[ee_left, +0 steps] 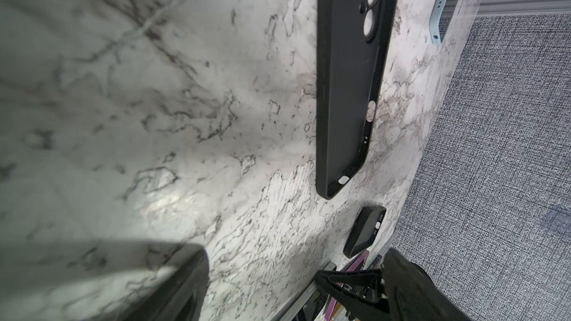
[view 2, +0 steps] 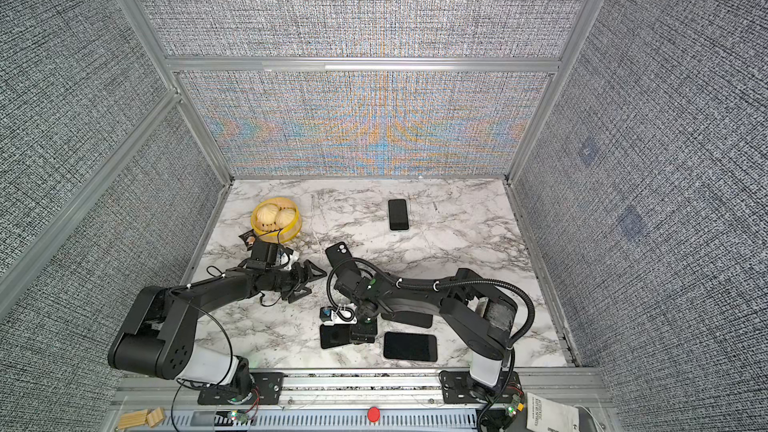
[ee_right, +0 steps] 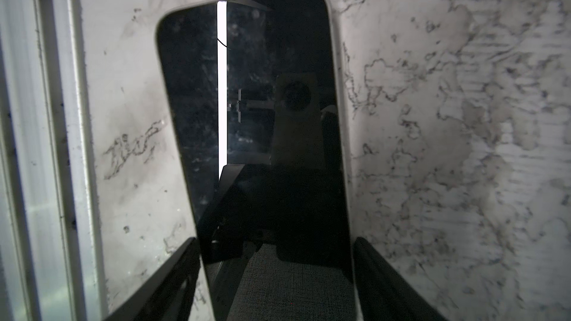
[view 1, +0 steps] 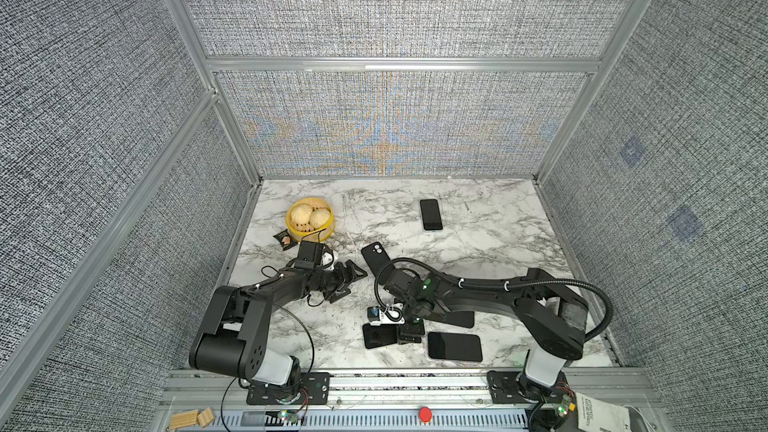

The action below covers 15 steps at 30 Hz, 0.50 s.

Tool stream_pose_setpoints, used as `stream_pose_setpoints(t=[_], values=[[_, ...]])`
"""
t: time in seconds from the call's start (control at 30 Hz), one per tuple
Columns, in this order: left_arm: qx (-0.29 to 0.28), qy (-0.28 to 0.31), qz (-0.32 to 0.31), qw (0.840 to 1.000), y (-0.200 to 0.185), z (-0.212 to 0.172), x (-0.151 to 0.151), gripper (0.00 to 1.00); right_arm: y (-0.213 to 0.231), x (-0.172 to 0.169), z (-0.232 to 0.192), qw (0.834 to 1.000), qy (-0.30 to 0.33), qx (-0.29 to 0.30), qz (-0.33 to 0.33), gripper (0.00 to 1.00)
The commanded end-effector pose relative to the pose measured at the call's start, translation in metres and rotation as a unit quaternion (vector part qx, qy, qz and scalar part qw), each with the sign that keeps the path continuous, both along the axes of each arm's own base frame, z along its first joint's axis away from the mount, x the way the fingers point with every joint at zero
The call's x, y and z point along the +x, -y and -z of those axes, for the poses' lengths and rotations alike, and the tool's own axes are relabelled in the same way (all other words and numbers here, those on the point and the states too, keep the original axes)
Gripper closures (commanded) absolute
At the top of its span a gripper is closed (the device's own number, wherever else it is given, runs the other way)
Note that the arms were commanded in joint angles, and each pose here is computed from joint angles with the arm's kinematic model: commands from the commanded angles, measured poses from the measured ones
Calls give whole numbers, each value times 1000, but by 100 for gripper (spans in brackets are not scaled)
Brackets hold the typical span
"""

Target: Put the phone into the phone case

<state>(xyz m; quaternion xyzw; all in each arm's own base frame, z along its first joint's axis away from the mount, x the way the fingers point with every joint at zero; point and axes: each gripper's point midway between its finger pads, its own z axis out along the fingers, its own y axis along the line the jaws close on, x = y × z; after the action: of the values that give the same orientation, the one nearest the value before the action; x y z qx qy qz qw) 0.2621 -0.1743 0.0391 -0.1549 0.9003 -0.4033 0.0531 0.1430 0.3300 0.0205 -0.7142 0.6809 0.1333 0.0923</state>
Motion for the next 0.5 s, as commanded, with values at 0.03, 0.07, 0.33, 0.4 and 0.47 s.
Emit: stream_pose_setpoints(t=[0.03,0.07,0.33,0.4,0.47], values=[[54,-37,-17,998,-16,24,-13,11,2,-10,4,1000,-1,-10,-16,10],[54,-37,-17,998,-16,25,-13,11,4,-12,6,1000,4,-14,-23,7],[52,-40,-18,998,-16,29,-15,11,4,-6,13,998,21,-39,-43,1],[51,-40,-19,998,-16,29,-15,11,3,0,12,997,32,-48,-46,1],[51,-39,-19,998,-16,29,-15,11,7,4,12,996,37,-67,-50,3]])
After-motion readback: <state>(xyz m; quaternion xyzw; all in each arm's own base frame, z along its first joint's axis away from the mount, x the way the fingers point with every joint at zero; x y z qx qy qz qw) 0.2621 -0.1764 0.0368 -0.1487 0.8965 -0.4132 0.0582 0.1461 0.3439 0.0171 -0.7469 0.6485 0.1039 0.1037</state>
